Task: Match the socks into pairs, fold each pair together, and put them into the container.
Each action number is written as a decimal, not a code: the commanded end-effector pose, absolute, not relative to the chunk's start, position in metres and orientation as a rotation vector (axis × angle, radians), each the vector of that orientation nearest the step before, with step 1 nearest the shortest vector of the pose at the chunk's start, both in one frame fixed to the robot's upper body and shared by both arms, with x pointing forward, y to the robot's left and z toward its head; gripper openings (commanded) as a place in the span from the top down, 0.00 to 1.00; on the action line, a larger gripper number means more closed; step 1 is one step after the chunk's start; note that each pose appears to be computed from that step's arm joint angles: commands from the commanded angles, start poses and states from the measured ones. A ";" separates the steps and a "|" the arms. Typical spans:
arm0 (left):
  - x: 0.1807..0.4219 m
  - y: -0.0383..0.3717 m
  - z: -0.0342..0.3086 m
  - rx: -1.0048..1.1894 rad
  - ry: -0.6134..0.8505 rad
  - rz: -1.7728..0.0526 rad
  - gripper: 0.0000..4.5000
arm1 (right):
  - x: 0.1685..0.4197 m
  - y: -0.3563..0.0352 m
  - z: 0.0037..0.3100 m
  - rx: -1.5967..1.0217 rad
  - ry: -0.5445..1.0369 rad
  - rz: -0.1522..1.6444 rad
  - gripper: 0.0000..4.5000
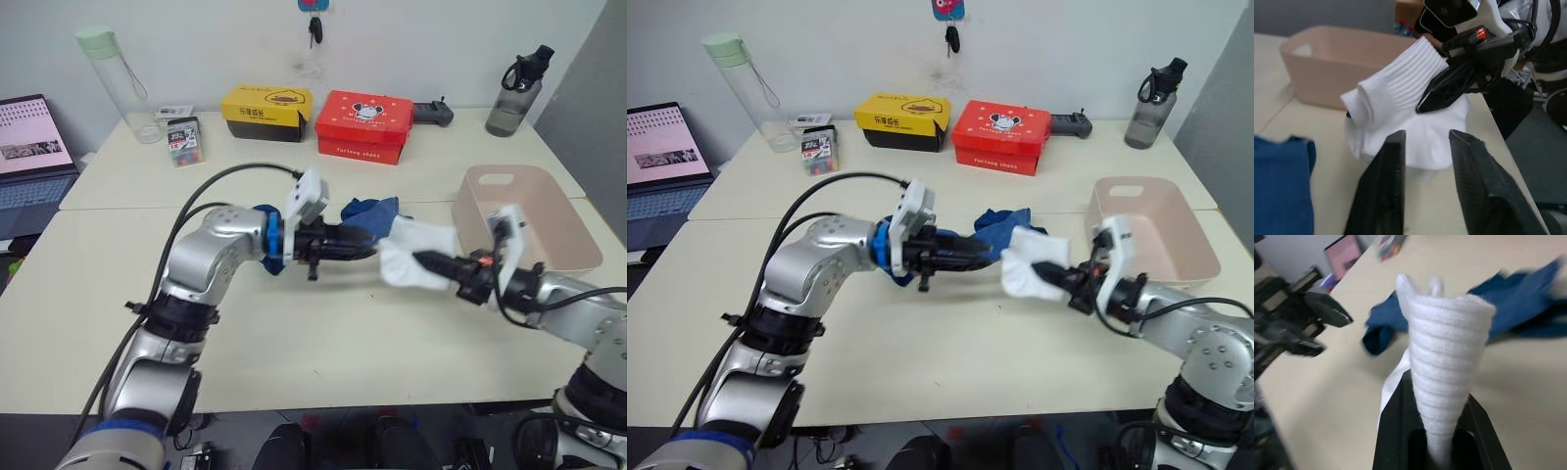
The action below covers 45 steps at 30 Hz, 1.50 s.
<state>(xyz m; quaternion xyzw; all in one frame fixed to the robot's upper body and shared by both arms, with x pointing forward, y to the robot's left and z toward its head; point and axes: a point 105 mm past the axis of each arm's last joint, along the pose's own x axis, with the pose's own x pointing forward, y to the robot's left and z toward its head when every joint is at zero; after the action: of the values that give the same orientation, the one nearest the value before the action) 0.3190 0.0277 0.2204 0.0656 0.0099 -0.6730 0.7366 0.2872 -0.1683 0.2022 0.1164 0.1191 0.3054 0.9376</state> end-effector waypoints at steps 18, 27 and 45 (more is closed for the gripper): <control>0.311 0.001 0.255 0.168 -0.054 -1.580 0.00 | 0.368 -0.286 0.231 -1.530 0.092 0.288 1.00; 0.307 0.001 0.248 0.181 -0.031 -1.601 0.00 | 0.378 -0.294 0.202 -1.454 0.273 0.365 1.00; 0.310 -0.003 0.243 0.185 -0.026 -1.586 0.00 | 0.375 -0.288 0.206 -1.353 0.400 0.468 0.42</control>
<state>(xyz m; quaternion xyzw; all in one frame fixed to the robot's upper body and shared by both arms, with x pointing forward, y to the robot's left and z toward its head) 0.3116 -0.0012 0.2372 0.0748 0.0041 -0.7095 0.7007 0.3764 -0.2897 0.1790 -0.6143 0.2037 0.2220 0.7293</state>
